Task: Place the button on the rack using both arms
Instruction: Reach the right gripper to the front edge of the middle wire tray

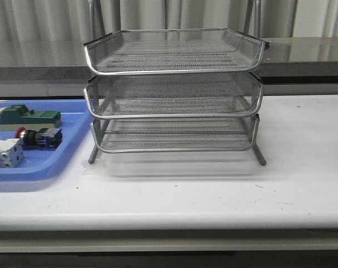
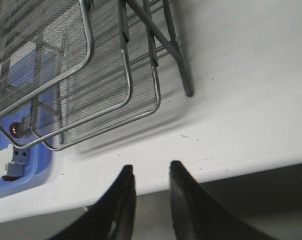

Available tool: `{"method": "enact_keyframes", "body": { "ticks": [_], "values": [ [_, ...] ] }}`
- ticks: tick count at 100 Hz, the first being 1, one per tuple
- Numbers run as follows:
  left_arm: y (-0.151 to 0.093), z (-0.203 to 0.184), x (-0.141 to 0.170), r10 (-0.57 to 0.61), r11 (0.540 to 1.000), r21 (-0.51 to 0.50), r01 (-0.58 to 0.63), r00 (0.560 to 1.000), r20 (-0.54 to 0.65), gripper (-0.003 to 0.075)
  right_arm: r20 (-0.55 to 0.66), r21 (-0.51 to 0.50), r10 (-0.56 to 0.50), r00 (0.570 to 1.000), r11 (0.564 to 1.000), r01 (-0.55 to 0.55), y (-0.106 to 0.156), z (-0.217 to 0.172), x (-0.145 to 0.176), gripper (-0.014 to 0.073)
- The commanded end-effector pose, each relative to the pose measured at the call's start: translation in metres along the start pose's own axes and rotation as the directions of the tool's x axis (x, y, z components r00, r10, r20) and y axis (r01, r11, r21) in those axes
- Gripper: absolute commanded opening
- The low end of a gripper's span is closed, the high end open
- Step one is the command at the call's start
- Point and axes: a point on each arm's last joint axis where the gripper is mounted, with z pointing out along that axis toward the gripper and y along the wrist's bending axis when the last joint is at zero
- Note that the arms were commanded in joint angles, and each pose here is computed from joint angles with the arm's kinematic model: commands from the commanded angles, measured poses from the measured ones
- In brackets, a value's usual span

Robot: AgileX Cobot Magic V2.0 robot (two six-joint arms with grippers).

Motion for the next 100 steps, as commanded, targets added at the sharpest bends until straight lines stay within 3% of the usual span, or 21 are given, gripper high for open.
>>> {"method": "enact_keyframes", "body": {
  "ticks": [1, 21, 44, 63, 100],
  "values": [
    [0.000, -0.002, 0.002, -0.010, 1.000, -0.001, 0.011, 0.997, 0.077, -0.0020, 0.062, -0.057, 0.036, 0.997, 0.998, -0.032, 0.009, 0.005, -0.015, 0.0308],
    [0.000, -0.002, 0.002, -0.010, 1.000, -0.001, 0.011, 0.997, 0.077, -0.0020, 0.002, -0.148, 0.101, 0.995, 0.984, -0.099, 0.012, 0.033, -0.018, 0.0319],
    [0.000, -0.002, 0.002, -0.010, 1.000, -0.001, 0.011, 0.997, 0.077, -0.0020, -0.026, -0.240, 0.102, 0.994, 0.965, -0.105, 0.010, 0.070, -0.022, 0.0319],
    [0.000, -0.002, 0.002, -0.010, 1.000, -0.001, 0.011, 0.997, 0.077, -0.0020, -0.097, -0.269, 0.160, 0.982, 0.946, -0.181, 0.002, 0.104, -0.020, 0.0319],
    [0.000, -0.002, 0.002, -0.010, 1.000, -0.001, 0.011, 0.997, 0.077, -0.0020, -0.218, -0.294, 0.174, 0.960, 0.927, -0.234, -0.003, 0.149, -0.024, 0.0319]
  ]
}}
